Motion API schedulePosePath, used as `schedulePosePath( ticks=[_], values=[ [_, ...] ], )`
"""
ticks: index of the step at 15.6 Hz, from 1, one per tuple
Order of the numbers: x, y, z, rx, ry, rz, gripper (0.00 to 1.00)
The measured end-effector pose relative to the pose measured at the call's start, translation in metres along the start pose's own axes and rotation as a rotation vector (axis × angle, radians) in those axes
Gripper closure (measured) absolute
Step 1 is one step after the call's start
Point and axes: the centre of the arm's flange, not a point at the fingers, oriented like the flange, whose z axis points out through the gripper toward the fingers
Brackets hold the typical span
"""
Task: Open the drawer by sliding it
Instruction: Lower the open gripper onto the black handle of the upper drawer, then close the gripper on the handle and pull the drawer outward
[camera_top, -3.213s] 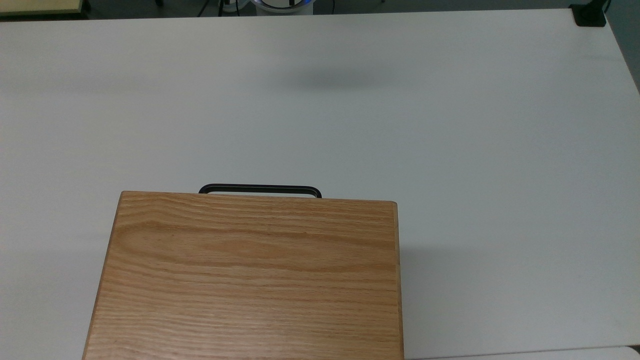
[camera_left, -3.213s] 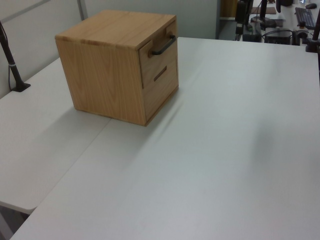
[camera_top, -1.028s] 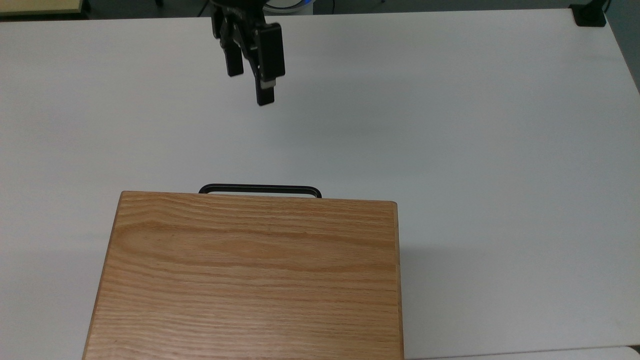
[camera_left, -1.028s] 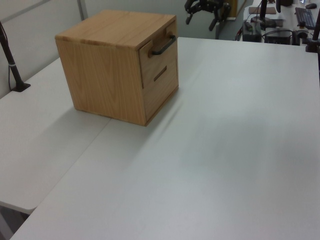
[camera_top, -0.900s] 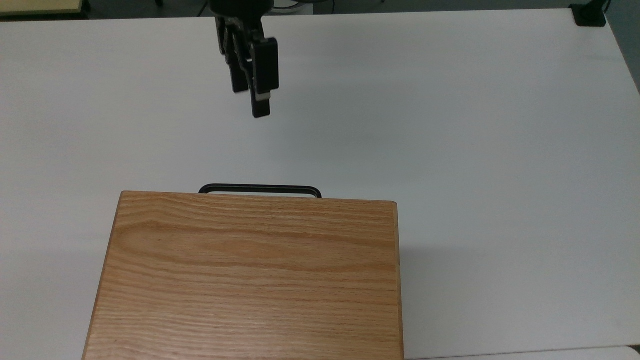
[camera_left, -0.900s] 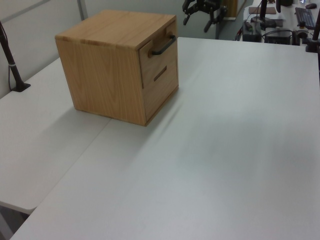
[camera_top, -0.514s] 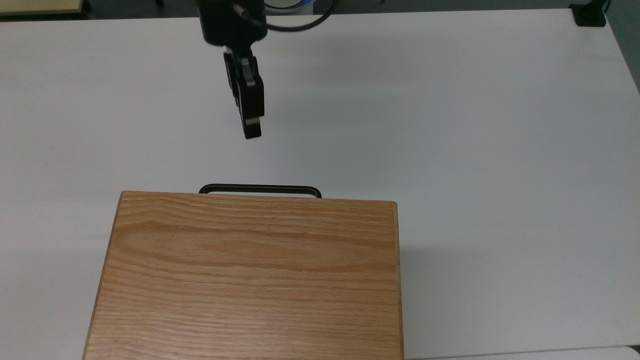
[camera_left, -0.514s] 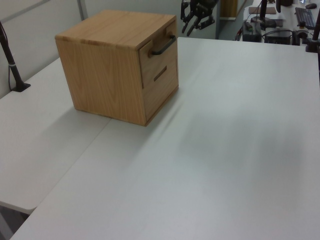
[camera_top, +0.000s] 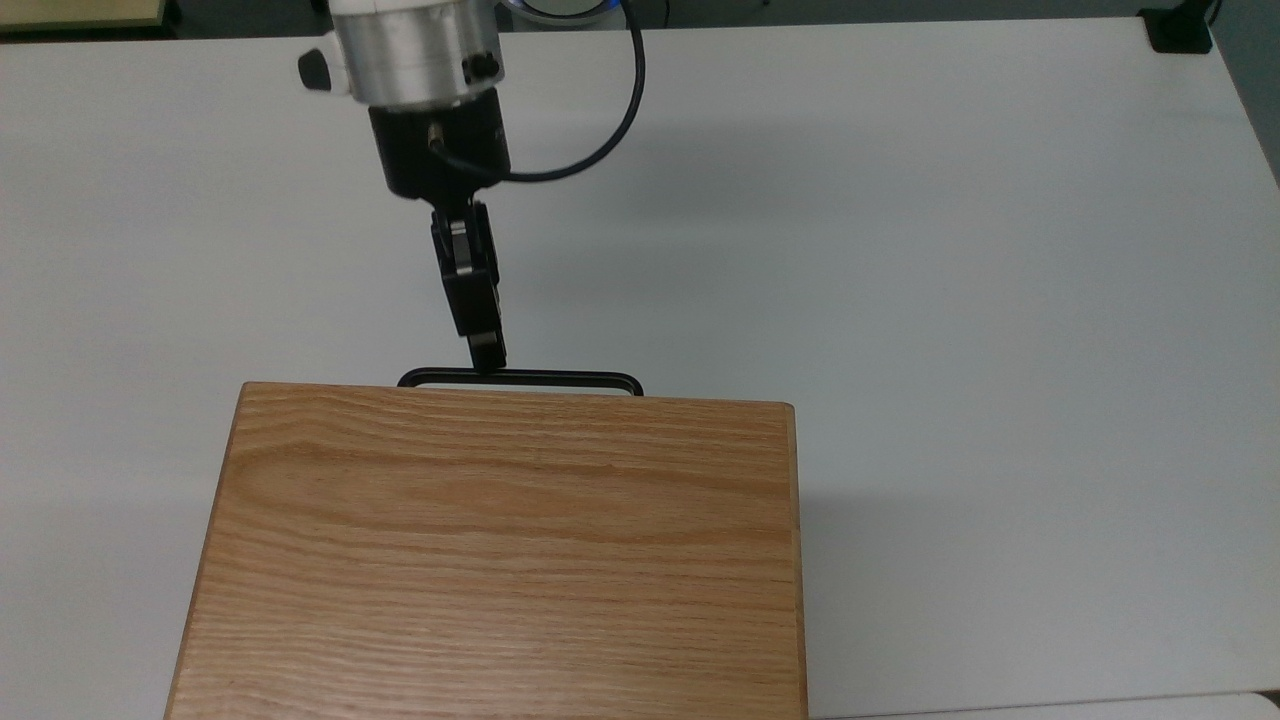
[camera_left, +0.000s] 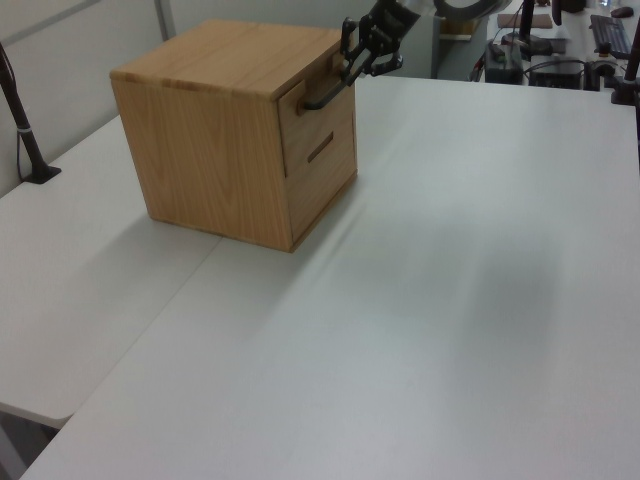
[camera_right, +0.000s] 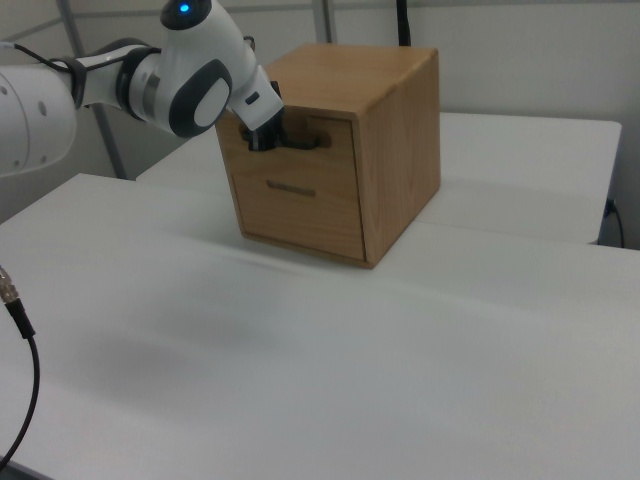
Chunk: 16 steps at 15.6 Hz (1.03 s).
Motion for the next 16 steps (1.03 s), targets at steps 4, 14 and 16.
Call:
schedulePosePath(
  ticks=[4,14,16],
  values=[
    [0.002,-0.004,0.011,0.006,0.002,0.018,0.79],
    [0.004,-0.001,0.035,0.01,0.009,0.03,0.84],
    [0.004,0.0,0.034,0.009,0.009,0.032,0.84]
  ],
)
